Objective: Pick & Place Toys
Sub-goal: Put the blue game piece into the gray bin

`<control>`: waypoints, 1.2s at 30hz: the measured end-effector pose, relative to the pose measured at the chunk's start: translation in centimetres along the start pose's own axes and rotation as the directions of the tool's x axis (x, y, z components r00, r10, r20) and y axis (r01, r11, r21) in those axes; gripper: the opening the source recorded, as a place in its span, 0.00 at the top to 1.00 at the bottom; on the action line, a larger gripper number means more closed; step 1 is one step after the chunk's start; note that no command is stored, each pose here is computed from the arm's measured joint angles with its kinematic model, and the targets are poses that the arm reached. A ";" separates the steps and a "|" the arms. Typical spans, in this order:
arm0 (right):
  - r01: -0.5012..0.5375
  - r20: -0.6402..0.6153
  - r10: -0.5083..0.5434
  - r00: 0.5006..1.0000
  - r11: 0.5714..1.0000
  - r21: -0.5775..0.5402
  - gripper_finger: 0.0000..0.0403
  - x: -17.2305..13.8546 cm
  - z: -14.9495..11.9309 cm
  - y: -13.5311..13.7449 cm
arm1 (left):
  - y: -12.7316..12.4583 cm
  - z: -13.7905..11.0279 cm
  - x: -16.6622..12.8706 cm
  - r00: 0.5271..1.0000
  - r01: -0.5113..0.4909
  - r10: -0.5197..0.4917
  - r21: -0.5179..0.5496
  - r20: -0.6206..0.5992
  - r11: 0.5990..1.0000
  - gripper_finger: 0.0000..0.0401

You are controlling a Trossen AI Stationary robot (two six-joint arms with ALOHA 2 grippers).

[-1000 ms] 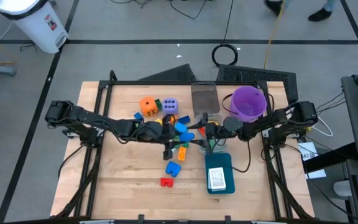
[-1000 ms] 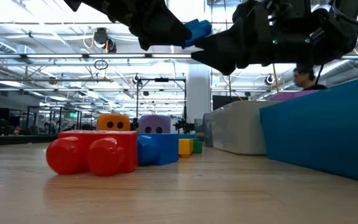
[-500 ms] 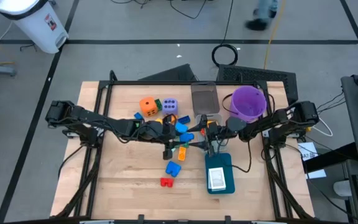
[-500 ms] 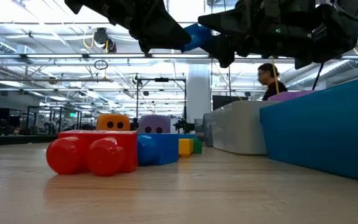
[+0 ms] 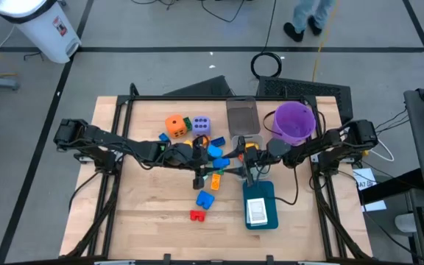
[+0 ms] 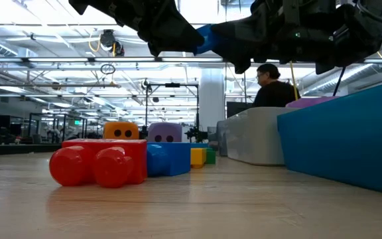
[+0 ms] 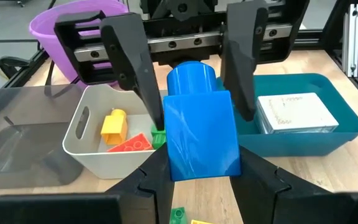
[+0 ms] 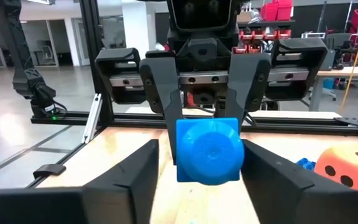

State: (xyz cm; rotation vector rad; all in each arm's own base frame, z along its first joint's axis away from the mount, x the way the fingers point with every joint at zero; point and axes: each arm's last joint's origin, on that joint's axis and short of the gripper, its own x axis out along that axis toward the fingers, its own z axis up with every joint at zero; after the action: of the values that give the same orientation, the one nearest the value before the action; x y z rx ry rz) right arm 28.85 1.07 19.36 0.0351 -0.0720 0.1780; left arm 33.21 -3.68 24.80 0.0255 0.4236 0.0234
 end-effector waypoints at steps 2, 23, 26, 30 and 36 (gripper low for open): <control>0.001 0.001 -0.001 1.000 1.000 -0.005 0.57 0.0 0.0 0.0 | 0.0 0.0 0.0 1.000 0.000 0.000 0.000 0.000 1.000 0.66; -0.004 -0.005 0.004 1.000 1.000 -0.022 0.76 0.0 0.0 0.0 | -0.1 0.2 -0.3 1.000 0.012 -0.011 -0.112 0.005 0.994 0.39; 0.004 -0.015 -0.004 1.000 1.000 -0.002 0.77 -0.3 0.6 -0.2 | 0.1 0.9 -1.2 0.999 0.019 -0.015 -0.106 0.035 0.994 0.32; 0.021 -0.074 -0.020 0.997 1.000 0.007 0.77 -1.2 1.6 -0.3 | 0.4 2.1 -3.4 0.998 0.021 -0.016 -0.087 0.057 0.996 0.26; 0.079 -0.194 -0.079 0.978 0.997 -0.008 0.77 -3.2 3.2 -0.1 | 0.4 2.0 -4.6 1.000 0.003 -0.002 -0.083 0.013 0.997 0.22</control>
State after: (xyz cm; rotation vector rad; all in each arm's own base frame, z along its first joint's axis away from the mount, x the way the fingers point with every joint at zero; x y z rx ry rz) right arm 25.53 0.30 22.27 0.0205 0.1239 0.1012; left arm 29.84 -3.42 28.50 -0.0570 0.4094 0.0383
